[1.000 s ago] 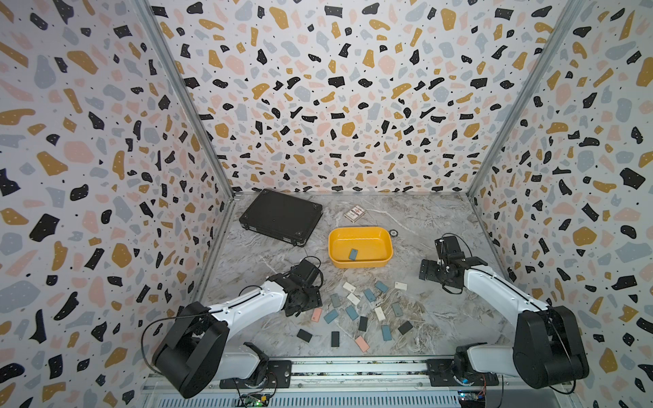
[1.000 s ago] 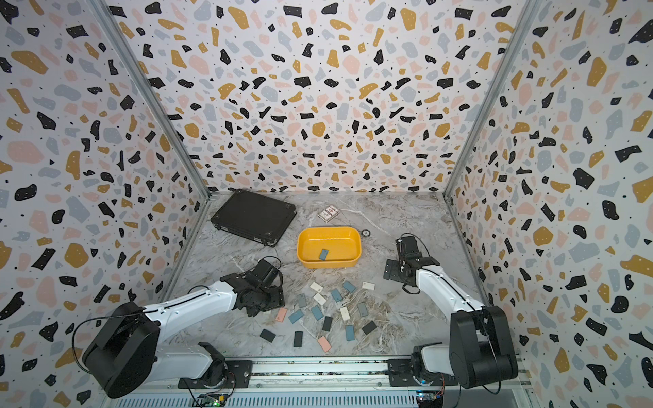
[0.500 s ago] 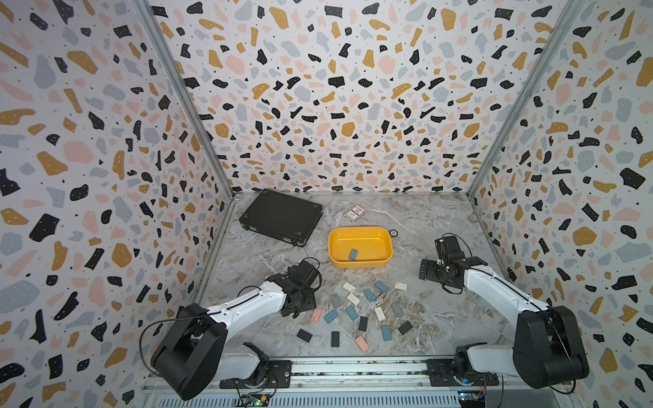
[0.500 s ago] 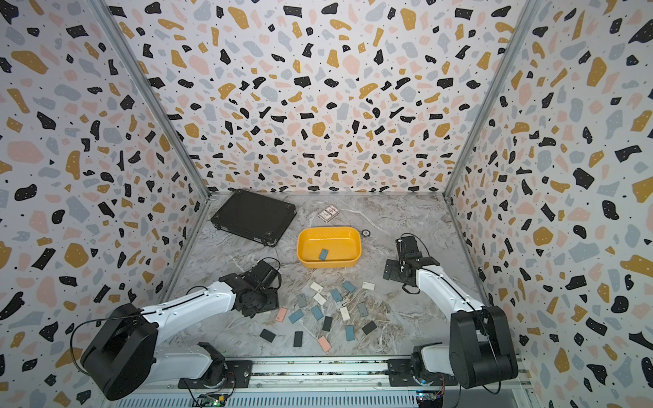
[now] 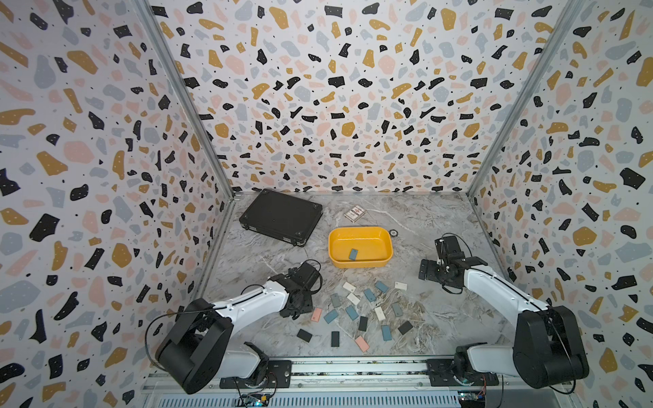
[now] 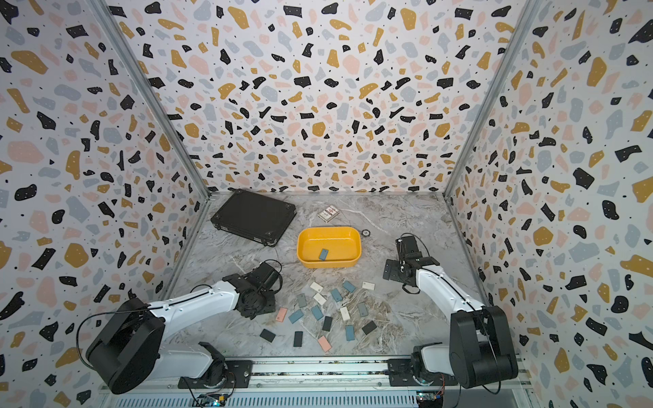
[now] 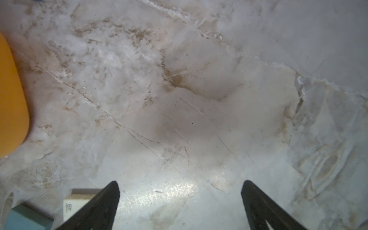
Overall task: Put the eraser in the storage box
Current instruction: Pick up the eraser from the center of the board.
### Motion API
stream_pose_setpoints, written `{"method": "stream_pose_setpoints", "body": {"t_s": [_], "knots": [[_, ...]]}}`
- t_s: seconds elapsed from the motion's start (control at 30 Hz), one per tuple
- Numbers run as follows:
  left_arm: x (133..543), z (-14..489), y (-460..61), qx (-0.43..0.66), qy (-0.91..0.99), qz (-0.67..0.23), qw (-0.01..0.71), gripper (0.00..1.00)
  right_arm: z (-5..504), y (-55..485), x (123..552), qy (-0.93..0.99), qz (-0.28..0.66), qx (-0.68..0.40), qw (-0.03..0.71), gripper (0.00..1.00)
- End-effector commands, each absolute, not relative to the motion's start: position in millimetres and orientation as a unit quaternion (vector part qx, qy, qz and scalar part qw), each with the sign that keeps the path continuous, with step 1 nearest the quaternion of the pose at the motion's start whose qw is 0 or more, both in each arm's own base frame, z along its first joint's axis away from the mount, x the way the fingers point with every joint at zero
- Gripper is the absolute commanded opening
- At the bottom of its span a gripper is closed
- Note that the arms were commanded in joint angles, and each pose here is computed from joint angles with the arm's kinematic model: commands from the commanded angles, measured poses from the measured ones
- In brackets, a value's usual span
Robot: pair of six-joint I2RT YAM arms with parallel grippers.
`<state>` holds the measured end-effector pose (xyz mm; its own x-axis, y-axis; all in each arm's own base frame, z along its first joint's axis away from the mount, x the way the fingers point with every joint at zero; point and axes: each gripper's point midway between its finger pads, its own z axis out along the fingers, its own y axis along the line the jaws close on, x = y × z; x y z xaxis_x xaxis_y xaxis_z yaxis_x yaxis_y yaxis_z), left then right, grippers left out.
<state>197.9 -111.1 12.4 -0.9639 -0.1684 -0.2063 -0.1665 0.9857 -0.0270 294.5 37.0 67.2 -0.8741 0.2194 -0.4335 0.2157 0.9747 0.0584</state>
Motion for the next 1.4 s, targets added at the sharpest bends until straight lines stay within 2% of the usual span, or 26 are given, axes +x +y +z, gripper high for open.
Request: {"method": "stream_pose_setpoints", "body": {"t_s": [0.0, 0.43, 0.5, 0.53, 0.93, 1.37], "knots": [[190.9, 2.6, -113.6, -0.071, 0.994, 0.000, 0.086, 0.49, 72.2, 37.8, 295.4, 0.967, 0.003, 0.110, 0.229, 0.98], [193.5, 5.9, -120.8, -0.055, 0.994, -0.002, 0.090, 0.27, 72.1, 38.1, 295.8, 0.967, 0.004, 0.110, 0.229, 0.98], [194.7, 7.8, -119.7, -0.056, 0.994, 0.002, 0.094, 0.20, 72.1, 38.1, 295.6, 0.967, 0.004, 0.110, 0.229, 0.98], [195.6, 8.9, -119.5, -0.056, 0.994, 0.002, 0.096, 0.19, 71.7, 38.2, 295.4, 0.967, 0.004, 0.110, 0.228, 0.98], [225.4, 54.0, -127.7, -0.026, 0.988, 0.006, 0.150, 0.21, 73.1, 37.0, 296.4, 0.967, 0.000, 0.110, 0.229, 0.98], [309.6, 122.2, -188.5, 0.042, 0.973, -0.027, 0.226, 0.23, 77.5, 32.9, 297.4, 0.966, -0.012, 0.110, 0.233, 0.98]]}}
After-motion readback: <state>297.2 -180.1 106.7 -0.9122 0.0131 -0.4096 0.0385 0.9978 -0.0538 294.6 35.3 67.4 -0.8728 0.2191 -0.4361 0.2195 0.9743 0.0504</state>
